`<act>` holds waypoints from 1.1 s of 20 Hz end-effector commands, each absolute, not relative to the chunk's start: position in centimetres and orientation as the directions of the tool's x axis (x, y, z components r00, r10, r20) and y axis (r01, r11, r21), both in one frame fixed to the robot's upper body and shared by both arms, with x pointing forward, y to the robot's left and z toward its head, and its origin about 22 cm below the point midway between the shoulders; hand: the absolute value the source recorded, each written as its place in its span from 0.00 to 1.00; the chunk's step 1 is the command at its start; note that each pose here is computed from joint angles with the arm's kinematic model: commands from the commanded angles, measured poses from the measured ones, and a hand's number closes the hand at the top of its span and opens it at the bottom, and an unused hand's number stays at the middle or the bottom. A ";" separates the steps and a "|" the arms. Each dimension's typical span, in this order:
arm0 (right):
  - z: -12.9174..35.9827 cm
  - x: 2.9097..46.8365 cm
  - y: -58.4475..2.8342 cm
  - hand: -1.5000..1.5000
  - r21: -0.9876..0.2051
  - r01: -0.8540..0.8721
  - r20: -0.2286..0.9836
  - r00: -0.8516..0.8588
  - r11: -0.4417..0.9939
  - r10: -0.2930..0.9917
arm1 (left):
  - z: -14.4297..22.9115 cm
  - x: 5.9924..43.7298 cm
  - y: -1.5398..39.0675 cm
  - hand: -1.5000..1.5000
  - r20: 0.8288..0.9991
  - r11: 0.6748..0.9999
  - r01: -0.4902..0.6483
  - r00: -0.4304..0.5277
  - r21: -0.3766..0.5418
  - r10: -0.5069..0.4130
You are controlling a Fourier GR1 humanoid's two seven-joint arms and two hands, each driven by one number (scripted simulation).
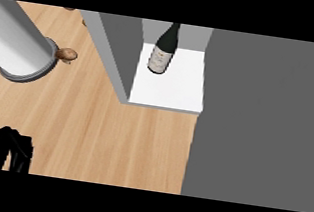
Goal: Pick up the wine, place it into the cabinet and close the cabinet
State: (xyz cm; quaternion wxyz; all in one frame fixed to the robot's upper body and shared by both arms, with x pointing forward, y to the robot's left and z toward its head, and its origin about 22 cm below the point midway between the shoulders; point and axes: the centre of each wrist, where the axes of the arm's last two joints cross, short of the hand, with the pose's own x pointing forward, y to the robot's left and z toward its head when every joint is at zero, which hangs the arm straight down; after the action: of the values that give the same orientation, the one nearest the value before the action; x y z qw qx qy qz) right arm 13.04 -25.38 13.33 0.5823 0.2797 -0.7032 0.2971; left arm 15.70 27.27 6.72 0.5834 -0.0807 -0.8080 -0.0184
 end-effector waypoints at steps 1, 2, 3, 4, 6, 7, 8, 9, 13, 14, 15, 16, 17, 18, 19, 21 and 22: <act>15.7 11.6 -22.5 1.00 -0.053 -0.818 0.978 -0.159 0.573 -0.137 | 5.6 15.0 28.4 1.00 0.948 0.987 0.149 -0.301 -0.057 0.101; 15.4 11.9 -22.1 1.00 -0.041 -0.828 0.977 -0.150 0.559 -0.150 | 5.6 15.6 28.6 1.00 0.949 0.985 0.167 -0.299 -0.052 0.101; 16.7 11.9 -21.6 1.00 -0.046 -0.840 0.979 -0.146 0.540 -0.143 | 6.6 15.8 29.7 1.00 0.948 0.986 0.157 -0.299 -0.063 0.108; 15.9 12.1 -21.1 1.00 -0.048 -0.846 0.977 -0.149 0.530 -0.150 | 7.1 14.9 30.1 1.00 0.946 0.983 0.174 -0.307 -0.052 0.104; 16.6 12.9 -19.9 1.00 -0.097 -0.853 0.960 -0.216 0.513 -0.178 | 7.3 16.0 29.2 1.00 0.947 0.983 0.172 -0.299 -0.071 0.121; 16.8 13.1 -19.3 1.00 -0.098 -0.850 0.960 -0.218 0.518 -0.176 | 6.9 14.1 29.8 1.00 0.953 0.984 0.166 -0.286 -0.057 0.104; 16.8 14.0 -18.6 1.00 -0.060 -0.855 0.962 -0.188 0.515 -0.199 | 4.9 14.4 29.7 1.00 0.945 0.983 0.170 -0.307 -0.065 0.115; 17.1 14.7 -17.5 1.00 -0.072 -0.850 0.960 -0.200 0.522 -0.194 | 6.5 14.3 30.8 1.00 0.953 0.981 0.185 -0.285 -0.053 0.106; 18.7 14.8 -14.2 1.00 -0.049 -0.866 0.959 -0.179 0.497 -0.218 | 5.7 14.2 31.5 1.00 0.951 0.985 0.165 -0.294 -0.048 0.095; 18.6 15.0 -12.9 1.00 -0.046 -0.878 0.962 -0.167 0.476 -0.216 | 6.8 15.7 32.1 1.00 0.948 0.986 0.154 -0.301 -0.056 0.101; 20.5 14.3 -12.9 1.00 -0.044 -0.876 0.956 -0.176 0.480 -0.234 | 6.8 15.3 32.7 1.00 0.947 0.984 0.166 -0.298 -0.070 0.117; 20.0 17.7 -11.6 1.00 -0.050 -0.872 0.958 -0.180 0.486 -0.224 | 7.3 15.7 31.3 1.00 0.947 0.984 0.170 -0.306 -0.046 0.097; 20.5 15.4 -10.2 1.00 -0.046 -0.873 0.957 -0.177 0.485 -0.228 | 5.8 14.5 32.0 1.00 0.949 0.983 0.173 -0.296 -0.062 0.112; 20.6 17.1 -9.3 1.00 -0.048 -0.873 0.961 -0.173 0.485 -0.216 | 5.8 14.1 31.8 1.00 0.949 0.982 0.175 -0.292 -0.071 0.121; 21.6 18.4 -9.6 1.00 -0.034 -0.874 0.964 -0.157 0.485 -0.215 | 6.0 15.2 32.2 1.00 0.950 0.986 0.159 -0.296 -0.055 0.101; 21.6 18.1 -6.8 1.00 -0.036 -0.875 0.963 -0.159 0.483 -0.216 | 5.7 14.6 32.1 1.00 0.951 0.982 0.176 -0.289 -0.060 0.110; 21.7 17.9 -7.7 1.00 -0.012 -0.871 0.962 -0.143 0.492 -0.231 | 8.1 13.8 31.4 1.00 0.945 0.983 0.173 -0.305 -0.068 0.119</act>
State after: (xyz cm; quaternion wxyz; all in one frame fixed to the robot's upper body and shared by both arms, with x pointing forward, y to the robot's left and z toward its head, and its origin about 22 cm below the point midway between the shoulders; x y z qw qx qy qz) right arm 17.75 -9.74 20.64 0.5168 0.3942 -0.6916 0.3149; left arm 14.59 31.62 6.75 0.5862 -0.0881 -0.8050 -0.0259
